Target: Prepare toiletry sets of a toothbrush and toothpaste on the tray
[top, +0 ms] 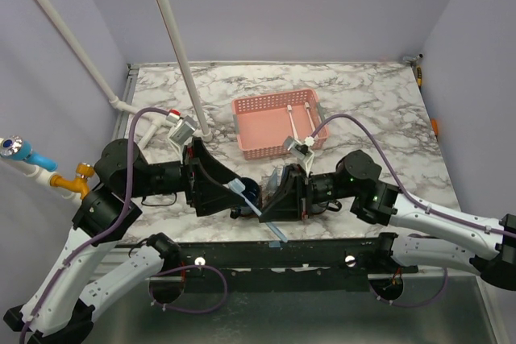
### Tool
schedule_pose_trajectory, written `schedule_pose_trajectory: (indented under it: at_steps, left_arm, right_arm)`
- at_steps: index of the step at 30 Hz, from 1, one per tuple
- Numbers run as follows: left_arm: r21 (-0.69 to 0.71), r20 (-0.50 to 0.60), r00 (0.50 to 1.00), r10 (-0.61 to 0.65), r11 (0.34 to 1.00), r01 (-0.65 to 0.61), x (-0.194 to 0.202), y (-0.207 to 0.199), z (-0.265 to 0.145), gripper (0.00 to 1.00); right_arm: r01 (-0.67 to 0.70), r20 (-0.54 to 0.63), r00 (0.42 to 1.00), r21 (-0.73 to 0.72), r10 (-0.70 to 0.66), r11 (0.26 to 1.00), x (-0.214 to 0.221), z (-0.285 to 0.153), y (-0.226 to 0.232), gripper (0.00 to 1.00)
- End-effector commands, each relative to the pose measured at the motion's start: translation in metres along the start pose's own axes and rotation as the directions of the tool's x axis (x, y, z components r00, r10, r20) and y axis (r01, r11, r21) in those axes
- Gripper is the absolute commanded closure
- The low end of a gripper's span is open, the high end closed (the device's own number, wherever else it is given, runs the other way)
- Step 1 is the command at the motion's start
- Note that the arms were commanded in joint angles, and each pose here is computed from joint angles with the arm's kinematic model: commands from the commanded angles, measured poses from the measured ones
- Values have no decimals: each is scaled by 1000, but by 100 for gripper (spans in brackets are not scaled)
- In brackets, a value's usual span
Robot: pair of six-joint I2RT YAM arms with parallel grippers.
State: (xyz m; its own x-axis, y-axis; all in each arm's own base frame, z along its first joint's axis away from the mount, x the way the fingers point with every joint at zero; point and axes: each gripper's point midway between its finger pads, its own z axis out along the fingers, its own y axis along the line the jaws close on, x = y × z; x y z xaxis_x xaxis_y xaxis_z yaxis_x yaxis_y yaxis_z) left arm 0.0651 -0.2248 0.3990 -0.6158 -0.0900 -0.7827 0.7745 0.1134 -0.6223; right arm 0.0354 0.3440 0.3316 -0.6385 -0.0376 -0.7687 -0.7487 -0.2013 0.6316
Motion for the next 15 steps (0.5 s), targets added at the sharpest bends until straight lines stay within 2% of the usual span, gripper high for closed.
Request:
schedule_pose_trajectory:
  at_steps: [1, 15]
  left_arm:
    - [21, -72, 997, 6, 1000, -5, 13, -8, -8, 9]
    - [-14, -118, 992, 37, 999, -39, 28, -1, -16, 22]
  right_arm:
    - [35, -82, 996, -37, -38, 999, 8, -1, 12, 99]
    - [-16, -132, 991, -36, 11, 999, 15, 9, 6, 99]
